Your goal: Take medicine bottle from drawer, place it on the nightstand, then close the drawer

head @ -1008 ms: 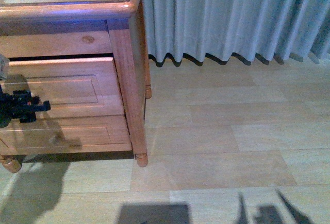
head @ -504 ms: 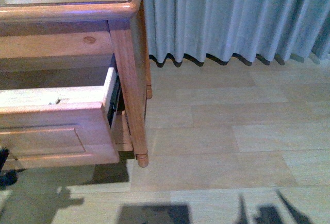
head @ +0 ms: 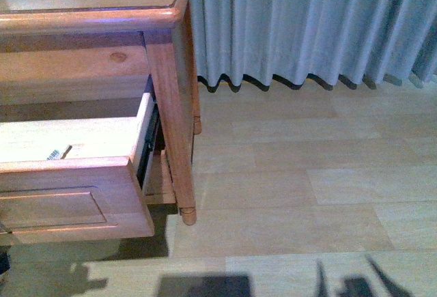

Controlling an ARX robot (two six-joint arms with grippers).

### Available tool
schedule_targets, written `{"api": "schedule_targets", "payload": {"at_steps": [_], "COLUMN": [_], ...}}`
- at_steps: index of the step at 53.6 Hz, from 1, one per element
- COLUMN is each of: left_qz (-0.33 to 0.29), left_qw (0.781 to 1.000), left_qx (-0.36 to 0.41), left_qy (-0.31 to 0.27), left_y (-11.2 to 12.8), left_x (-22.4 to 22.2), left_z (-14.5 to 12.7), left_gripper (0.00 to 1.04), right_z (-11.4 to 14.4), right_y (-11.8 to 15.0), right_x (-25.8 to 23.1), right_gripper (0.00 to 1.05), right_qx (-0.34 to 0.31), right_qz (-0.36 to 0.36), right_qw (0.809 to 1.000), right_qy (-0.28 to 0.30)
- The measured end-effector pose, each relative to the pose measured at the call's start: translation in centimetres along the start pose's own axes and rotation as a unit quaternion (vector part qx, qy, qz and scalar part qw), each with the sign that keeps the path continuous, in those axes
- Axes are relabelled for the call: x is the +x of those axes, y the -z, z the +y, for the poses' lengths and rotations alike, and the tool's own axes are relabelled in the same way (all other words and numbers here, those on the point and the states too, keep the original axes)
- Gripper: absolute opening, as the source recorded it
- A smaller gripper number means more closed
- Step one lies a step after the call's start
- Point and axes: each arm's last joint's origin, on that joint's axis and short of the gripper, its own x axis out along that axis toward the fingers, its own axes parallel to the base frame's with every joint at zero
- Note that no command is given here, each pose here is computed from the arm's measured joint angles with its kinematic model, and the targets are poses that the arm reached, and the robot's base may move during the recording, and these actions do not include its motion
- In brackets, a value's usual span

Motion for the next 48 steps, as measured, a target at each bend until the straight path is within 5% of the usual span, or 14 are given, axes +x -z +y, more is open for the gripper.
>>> {"api": "schedule_targets", "payload": {"at_steps": [17,28,34,43,48], "left_qz": [0.0,0.001,0.02,0.04,0.033], "left_qw": [1.0,1.0,0.998,0.999,0.999], "left_qx": [-0.001,-0.004,-0.015,-0.018,-0.009], "left_qy": [-0.001,0.005,0.059,0.031,0.022], "left_y": [0.0,0.1,0.8,-0.5,-2.1], "left_x": [0.0,-0.1,-1.9,-4.3,-5.0], "left_z": [0.1,0.2,1.6,2.5,2.6], "left_gripper": [0.25,0.55,0.72,0.99,0.97], "right_z": [0.0,0.0,0.0,0.0,0.0], "right_y": [0.0,0.0,0.0,0.0,0.0], "right_x": [0.0,0.0,0.0,0.0,0.0], "right_gripper": [0.98,0.98,0.98,0.98,0.98], "right_qx": [0.0,0.0,0.0,0.0,0.0], "right_qz": [0.0,0.0,0.0,0.0,0.0], "right_qw": [1.0,1.0,1.0,1.0,1.0], "right_qy": [0.0,0.0,0.0,-0.001,0.0]}}
